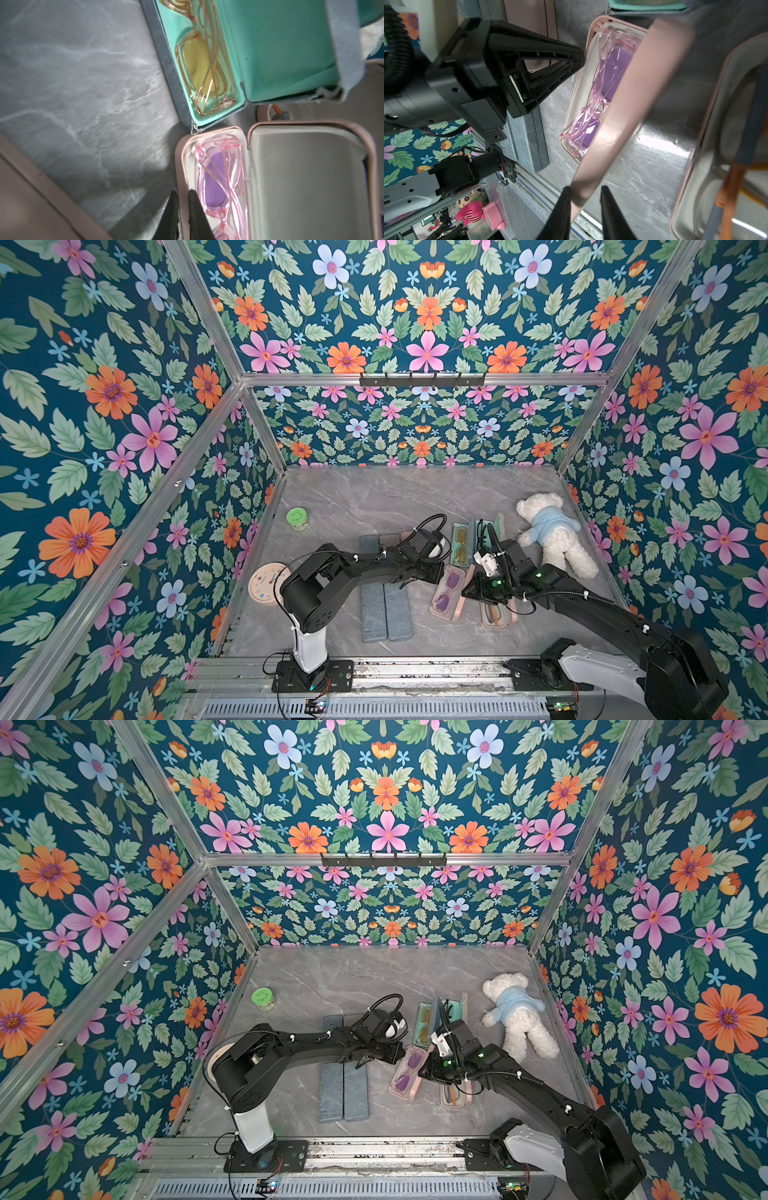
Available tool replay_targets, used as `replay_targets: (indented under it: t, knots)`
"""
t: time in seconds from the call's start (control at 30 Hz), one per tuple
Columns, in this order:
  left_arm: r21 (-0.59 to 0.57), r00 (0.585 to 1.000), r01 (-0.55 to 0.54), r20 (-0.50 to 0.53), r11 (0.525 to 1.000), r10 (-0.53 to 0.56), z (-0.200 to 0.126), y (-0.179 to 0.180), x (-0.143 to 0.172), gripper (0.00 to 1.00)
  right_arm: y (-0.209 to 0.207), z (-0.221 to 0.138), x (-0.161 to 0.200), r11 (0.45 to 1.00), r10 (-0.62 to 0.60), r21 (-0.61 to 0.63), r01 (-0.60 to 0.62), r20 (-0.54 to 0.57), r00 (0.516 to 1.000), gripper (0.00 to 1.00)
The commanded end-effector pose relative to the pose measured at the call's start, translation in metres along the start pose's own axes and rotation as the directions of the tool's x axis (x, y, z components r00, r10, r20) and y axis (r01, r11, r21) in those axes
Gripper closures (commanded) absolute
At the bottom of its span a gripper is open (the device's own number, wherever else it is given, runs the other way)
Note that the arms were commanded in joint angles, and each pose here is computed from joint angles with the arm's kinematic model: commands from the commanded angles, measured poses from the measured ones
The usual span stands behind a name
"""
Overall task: Close the glasses case
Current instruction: Close the glasses case at the center of the board.
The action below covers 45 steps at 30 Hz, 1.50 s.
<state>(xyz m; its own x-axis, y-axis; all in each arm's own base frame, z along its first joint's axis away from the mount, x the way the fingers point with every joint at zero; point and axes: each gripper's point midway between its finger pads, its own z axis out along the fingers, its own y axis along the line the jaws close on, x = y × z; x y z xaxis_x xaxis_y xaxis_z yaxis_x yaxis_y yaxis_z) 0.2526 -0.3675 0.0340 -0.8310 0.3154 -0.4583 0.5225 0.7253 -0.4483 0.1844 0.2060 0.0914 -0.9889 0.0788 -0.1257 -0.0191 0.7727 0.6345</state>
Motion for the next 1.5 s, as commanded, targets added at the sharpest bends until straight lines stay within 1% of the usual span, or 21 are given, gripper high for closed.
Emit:
replay_targets:
  t: [0.0, 0.13, 0.5, 1.47]
  knots:
    - [0.006, 1.0, -0.013, 0.007, 1.0, 0.013, 0.0005, -0.0014, -0.0026, 0.86, 0.0032, -0.0005, -0.0048, 1.0, -0.005, -0.007, 0.005, 0.018, 1.0, 0.74]
    - [0.007, 1.0, -0.013, 0.007, 1.0, 0.013, 0.0008, -0.0017, -0.0025, 0.87, 0.0038, -0.0002, -0.0057, 1.0, -0.004, -0.007, 0.004, 0.018, 1.0, 0.78]
    - [0.008, 1.0, -0.012, 0.004, 1.0, 0.012, 0.0021, -0.0014, -0.0019, 0.88, 0.0054, 0.0008, -0.0078, 1.0, -0.01, -0.009, 0.01, 0.019, 1.0, 0.83]
    - [0.012, 1.0, -0.015, -0.001, 1.0, 0.015, 0.0031, -0.002, -0.0015, 0.91, 0.0047, 0.0053, -0.01, 1.0, -0.006, -0.007, 0.006, 0.011, 1.0, 0.84]
